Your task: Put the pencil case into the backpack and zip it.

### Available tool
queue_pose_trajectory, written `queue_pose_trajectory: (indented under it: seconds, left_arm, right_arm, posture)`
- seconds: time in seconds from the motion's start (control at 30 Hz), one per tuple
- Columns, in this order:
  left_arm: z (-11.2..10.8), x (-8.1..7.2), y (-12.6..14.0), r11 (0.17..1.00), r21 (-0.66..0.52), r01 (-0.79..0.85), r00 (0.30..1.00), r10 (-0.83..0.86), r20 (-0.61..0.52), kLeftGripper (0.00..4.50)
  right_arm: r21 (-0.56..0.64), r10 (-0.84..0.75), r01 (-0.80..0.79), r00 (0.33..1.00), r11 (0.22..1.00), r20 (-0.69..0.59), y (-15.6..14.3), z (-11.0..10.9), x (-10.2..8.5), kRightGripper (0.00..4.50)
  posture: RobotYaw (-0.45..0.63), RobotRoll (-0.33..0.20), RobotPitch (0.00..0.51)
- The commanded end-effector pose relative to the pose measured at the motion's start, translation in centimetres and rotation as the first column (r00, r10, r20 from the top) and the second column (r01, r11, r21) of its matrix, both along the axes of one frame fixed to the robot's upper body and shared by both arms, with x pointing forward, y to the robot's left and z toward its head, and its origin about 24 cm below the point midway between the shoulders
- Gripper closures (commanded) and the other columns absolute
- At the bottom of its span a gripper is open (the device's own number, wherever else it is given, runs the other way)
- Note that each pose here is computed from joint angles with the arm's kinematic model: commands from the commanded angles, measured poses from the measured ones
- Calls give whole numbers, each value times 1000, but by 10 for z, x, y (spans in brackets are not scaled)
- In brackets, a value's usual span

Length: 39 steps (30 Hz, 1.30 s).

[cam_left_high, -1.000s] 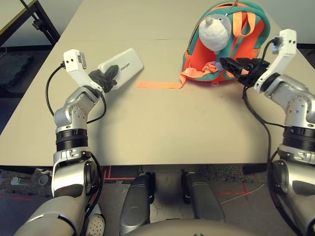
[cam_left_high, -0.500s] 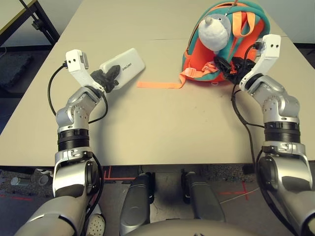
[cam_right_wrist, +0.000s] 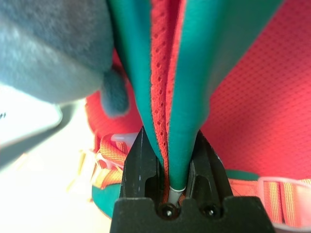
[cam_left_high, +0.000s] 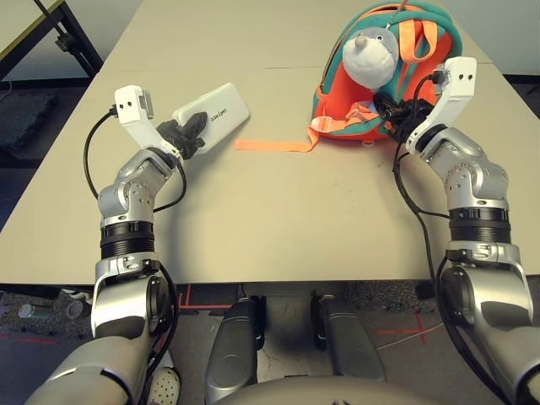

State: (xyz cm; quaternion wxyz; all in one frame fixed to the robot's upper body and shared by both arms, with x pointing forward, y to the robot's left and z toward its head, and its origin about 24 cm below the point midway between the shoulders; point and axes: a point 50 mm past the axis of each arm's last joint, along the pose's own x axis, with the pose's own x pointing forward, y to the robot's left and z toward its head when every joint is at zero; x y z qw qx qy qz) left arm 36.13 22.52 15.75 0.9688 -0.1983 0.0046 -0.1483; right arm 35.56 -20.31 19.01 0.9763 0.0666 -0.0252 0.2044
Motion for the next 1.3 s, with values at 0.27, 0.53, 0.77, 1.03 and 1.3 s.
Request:
queue_pose_trajectory:
  seconds: [0.27,0.53,0.77,1.03,1.3]
  left_arm:
    - [-2,0,-3,1000,8,15,1000,-15,1,3265]
    - [-4,3,-5,1000,4,25,1000,-25,-3,3266]
    - [-3,6,-8,999,2,35,999,-35,0,3269]
    - [-2,9,-13,999,-2,48,999,-48,6,3269]
    - [2,9,-16,998,5,60,998,-60,33,3269]
  right_arm:
    - [-43,186,-186,982,982,-18,20,15,-68,4110]
    - [43,262,-259,962,965,-79,34,3,-112,4110]
    - [77,287,-279,948,957,-138,33,-9,-132,4110]
    - [77,237,-227,957,971,-167,36,-21,-126,4110]
    - [26,148,-145,971,989,-187,37,-31,-111,4111]
  posture:
    - [-136,0,189]
    - [-158,0,187]
    - [-170,0,180]
    - [-174,0,174]
    - [-165,0,173]
